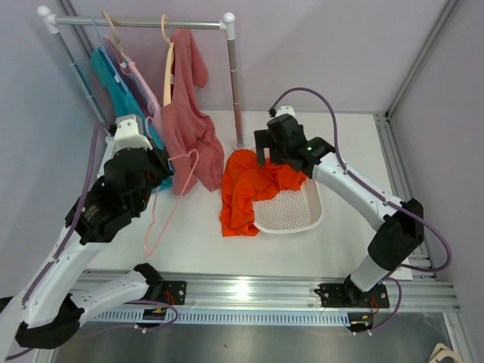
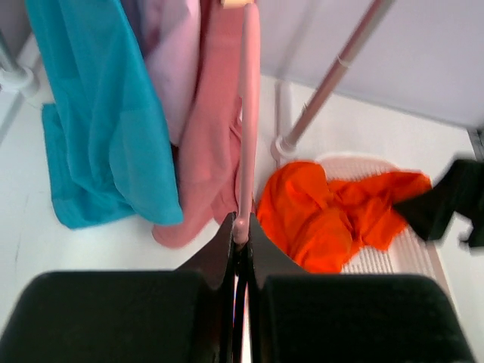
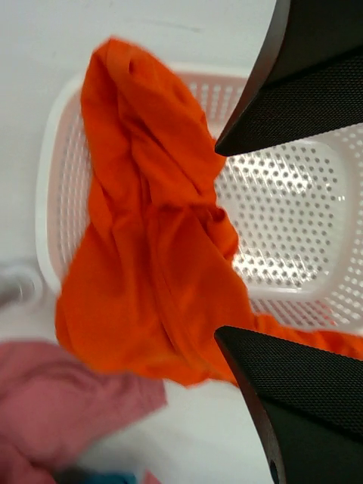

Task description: Remove the t-shirt from the hanger

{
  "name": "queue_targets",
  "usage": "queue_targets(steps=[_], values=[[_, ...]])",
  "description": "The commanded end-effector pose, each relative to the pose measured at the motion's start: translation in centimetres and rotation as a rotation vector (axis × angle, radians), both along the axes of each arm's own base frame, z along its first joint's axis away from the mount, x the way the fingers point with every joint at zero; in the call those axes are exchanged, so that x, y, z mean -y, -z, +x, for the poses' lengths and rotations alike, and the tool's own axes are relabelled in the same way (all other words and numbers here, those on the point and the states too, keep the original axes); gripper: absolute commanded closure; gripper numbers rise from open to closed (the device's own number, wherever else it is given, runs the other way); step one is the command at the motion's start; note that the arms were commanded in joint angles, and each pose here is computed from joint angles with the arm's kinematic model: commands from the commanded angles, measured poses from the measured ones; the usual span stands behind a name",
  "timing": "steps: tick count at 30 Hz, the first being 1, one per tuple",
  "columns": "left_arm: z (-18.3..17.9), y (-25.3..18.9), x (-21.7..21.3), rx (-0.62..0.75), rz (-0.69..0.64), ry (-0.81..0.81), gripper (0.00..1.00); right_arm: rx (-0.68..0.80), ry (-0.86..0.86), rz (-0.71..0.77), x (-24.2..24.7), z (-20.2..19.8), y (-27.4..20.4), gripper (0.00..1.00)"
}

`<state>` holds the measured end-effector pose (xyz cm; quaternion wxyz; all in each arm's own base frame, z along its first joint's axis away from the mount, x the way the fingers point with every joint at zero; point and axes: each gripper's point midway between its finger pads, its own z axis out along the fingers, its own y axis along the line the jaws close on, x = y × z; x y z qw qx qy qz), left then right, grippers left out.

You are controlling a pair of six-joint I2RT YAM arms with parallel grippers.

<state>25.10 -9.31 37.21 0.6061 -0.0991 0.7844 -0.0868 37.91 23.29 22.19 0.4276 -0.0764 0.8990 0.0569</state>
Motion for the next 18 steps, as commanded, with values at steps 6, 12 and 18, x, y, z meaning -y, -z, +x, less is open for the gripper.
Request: queue_targets(steps=[6,12,18], values=[[6.5,-10.3,2.9,0.302,0.005,0.104,0.99,0.093,-0.174,0.045,-4.5,-4.7,-5.5,0.0],[10.7,-15.5,6.1,0.462,0.034,0.212,0.99,0.088,-0.202,0.082,-5.0,-5.8,-5.3,0.0],[18.3,-17.3,8.3,0.492,0.155,0.206,0.99,0.089,-0.25,0.129,-5.0,-8.5,-5.4,0.0]])
